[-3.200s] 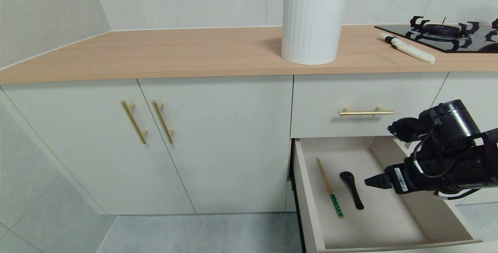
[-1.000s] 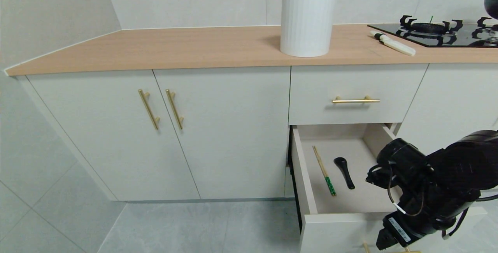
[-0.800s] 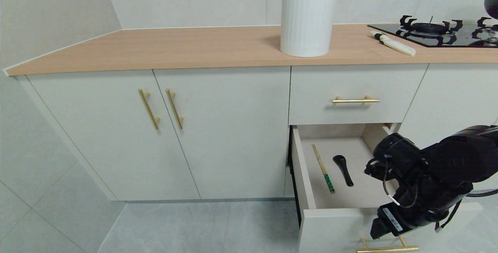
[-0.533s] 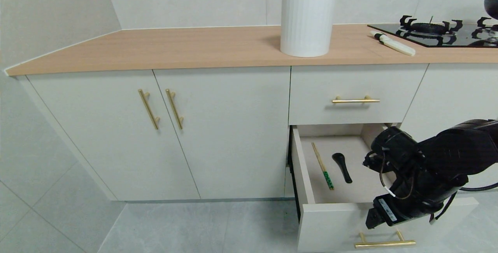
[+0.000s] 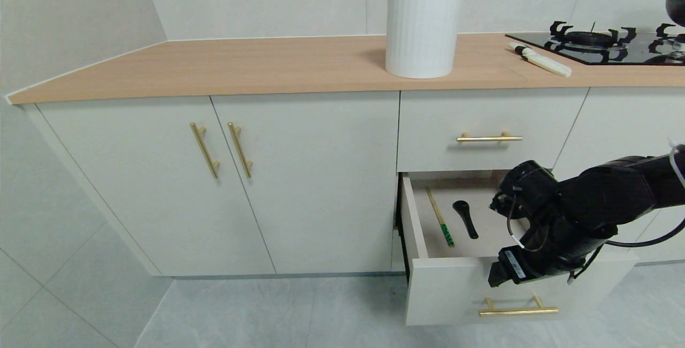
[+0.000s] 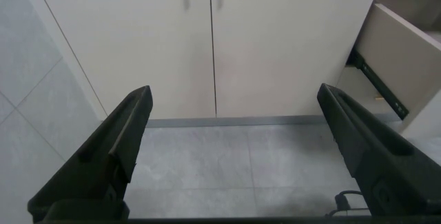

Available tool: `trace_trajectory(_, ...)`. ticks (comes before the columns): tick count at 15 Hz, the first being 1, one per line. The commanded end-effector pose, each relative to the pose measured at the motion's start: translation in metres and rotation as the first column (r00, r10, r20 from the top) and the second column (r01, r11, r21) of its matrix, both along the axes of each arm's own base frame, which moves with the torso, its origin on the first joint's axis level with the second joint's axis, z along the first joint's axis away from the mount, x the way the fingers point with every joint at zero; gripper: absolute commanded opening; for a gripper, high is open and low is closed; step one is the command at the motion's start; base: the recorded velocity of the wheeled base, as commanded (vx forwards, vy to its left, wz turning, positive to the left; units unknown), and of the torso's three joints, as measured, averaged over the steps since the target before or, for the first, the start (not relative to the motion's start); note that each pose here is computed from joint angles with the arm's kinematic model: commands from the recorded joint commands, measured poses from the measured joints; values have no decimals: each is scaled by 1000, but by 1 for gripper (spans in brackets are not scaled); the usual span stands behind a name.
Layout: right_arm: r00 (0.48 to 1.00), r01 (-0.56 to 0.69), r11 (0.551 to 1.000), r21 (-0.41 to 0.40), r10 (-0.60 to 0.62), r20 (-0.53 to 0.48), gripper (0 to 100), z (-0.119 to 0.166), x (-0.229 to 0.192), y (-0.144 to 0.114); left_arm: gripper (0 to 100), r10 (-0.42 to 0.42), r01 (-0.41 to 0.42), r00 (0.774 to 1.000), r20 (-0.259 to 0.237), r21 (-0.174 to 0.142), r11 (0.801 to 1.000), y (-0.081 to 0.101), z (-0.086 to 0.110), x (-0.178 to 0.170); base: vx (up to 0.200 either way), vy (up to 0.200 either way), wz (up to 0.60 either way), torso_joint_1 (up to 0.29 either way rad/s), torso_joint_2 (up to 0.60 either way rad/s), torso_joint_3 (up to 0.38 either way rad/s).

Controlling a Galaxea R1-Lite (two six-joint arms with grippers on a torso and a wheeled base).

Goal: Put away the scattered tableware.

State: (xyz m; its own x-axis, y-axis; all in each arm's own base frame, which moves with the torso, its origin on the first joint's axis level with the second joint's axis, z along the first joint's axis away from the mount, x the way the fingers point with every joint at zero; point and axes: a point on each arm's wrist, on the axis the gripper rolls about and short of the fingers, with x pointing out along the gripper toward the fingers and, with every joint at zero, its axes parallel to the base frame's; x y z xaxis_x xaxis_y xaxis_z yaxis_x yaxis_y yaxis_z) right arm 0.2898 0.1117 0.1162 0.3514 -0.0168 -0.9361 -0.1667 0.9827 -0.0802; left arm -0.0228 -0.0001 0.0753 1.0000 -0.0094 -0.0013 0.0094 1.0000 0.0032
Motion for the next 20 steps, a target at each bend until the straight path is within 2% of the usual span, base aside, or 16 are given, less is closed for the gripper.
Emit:
trace_trajectory(1, 1000, 15, 1000, -4, -15, -1, 100, -8, 6, 2, 100, 0, 0, 1000, 0, 0, 1000, 0, 0, 0, 0, 0, 0, 0, 0, 0)
trace_trajectory(11, 979, 107, 993, 44, -113, 170, 100, -17, 26, 4, 100, 0, 0, 1000, 0, 0, 1000, 0, 0, 0, 0, 0, 0, 0, 0, 0)
trace_trajectory(15, 952, 132, 989, 72, -147, 270, 100, -28, 36, 1, 100, 0, 0, 1000, 0, 0, 1000, 0, 0, 0, 0, 0, 0, 0, 0, 0)
trace_trajectory(20, 924, 152, 984, 95, -176, 338, 100, -43, 49, -1, 100, 0, 0, 1000, 0, 0, 1000, 0, 0, 0, 0, 0, 0, 0, 0, 0)
